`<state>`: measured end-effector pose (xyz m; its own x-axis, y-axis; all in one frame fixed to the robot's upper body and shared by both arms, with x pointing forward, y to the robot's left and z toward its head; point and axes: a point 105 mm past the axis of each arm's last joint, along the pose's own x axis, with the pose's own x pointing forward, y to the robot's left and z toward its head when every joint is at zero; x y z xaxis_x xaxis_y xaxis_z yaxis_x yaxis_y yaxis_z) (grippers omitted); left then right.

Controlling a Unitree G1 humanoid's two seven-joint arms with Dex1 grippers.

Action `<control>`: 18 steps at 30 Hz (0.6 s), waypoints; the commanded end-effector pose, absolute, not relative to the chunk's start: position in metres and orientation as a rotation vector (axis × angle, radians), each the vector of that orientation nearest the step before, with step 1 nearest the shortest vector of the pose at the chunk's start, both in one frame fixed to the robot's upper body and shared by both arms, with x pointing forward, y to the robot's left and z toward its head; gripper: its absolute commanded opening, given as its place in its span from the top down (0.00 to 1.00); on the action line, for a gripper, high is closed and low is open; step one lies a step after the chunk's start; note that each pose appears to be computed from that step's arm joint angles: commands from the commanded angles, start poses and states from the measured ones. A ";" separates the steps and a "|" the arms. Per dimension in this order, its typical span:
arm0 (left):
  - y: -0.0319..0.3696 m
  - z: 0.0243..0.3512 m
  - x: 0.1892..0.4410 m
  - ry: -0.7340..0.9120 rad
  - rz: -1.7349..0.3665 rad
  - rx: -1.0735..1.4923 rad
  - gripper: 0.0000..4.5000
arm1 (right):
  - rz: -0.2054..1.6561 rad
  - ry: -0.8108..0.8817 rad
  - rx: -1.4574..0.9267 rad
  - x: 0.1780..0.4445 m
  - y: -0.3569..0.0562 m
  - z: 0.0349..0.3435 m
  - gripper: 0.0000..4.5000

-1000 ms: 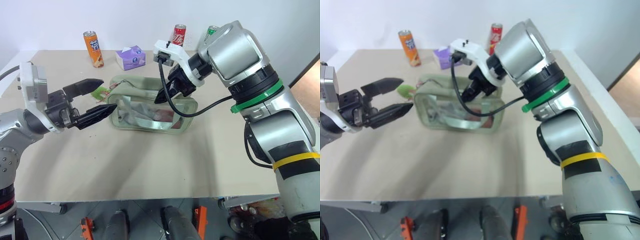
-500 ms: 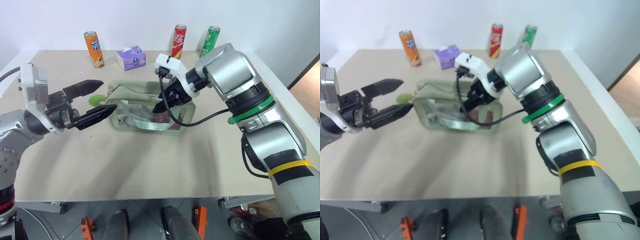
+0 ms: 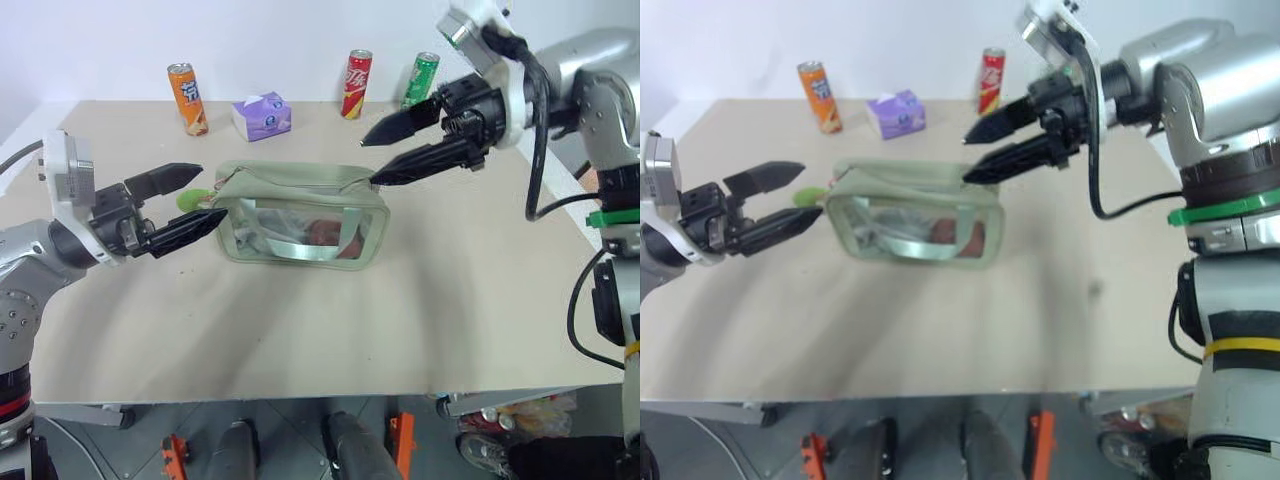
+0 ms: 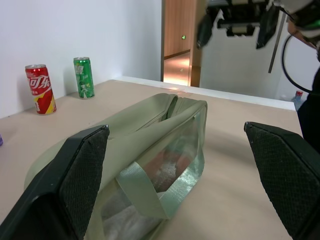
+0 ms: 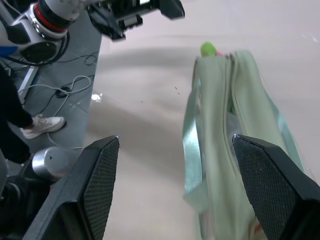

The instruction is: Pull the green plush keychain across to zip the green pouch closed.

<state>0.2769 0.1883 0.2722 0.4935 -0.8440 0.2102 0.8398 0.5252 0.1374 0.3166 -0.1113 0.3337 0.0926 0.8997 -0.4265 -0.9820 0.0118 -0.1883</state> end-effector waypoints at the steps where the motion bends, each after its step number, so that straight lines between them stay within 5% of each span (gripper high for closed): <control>1: 0.209 0.272 0.279 -0.274 -0.943 0.019 0.00 | 1.356 0.079 -0.629 0.322 -0.130 0.333 0.17; 8: 0.219 0.269 0.284 -0.242 -0.913 0.015 0.00 | 1.166 0.039 -0.610 0.341 -0.136 0.304 0.17; 18: 0.222 0.267 0.285 -0.210 -0.903 0.027 0.00 | 1.167 0.054 -0.523 0.337 -0.130 0.290 0.17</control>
